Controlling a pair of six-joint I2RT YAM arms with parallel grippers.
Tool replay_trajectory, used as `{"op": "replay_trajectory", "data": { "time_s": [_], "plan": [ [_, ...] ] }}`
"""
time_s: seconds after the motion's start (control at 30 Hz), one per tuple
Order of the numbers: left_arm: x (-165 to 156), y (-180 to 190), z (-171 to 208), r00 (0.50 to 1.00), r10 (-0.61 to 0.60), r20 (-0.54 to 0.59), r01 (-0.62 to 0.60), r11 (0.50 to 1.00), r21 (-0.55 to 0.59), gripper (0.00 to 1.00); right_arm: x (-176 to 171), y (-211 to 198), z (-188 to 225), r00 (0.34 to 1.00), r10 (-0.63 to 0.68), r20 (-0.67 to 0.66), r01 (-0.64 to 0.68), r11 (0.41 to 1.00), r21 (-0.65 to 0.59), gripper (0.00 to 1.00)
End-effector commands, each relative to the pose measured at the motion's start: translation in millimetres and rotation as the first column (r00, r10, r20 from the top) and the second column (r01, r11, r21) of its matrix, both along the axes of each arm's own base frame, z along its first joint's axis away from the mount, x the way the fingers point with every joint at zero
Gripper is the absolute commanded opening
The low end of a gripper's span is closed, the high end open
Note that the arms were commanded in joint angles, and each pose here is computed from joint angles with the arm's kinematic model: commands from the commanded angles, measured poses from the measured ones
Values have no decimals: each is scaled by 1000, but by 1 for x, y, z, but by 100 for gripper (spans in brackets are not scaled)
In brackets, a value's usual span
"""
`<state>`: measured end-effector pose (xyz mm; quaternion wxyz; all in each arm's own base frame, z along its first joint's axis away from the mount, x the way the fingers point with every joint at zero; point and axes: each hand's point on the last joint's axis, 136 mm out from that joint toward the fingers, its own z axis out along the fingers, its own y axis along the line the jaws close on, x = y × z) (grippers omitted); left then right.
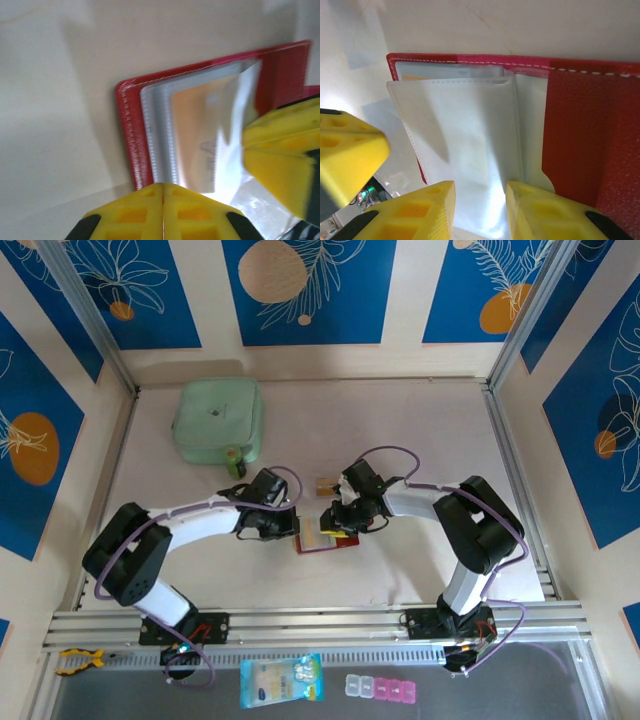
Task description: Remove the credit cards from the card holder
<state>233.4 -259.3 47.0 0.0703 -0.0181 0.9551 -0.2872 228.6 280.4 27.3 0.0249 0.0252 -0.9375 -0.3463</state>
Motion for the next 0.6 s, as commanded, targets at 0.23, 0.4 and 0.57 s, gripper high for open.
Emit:
{"op": "replay_trajectory", "data": {
  "time_s": [0.23, 0.4, 0.57],
  "plan": [
    [1, -38, 19, 1000, -18, 7, 18, 994, -111, 24, -9, -4, -7, 999, -9, -48, 9, 1000, 4, 33],
    [-2, -37, 6, 1000, -20, -22, 19, 997, -74, 24, -10, -4, -5, 999, -12, -51, 13, 1000, 17, 33],
    [-3, -39, 0, 999, -26, -37, 23, 997, -74, 24, -10, -4, -4, 998, -19, -52, 20, 999, 28, 33]
  ]
}}
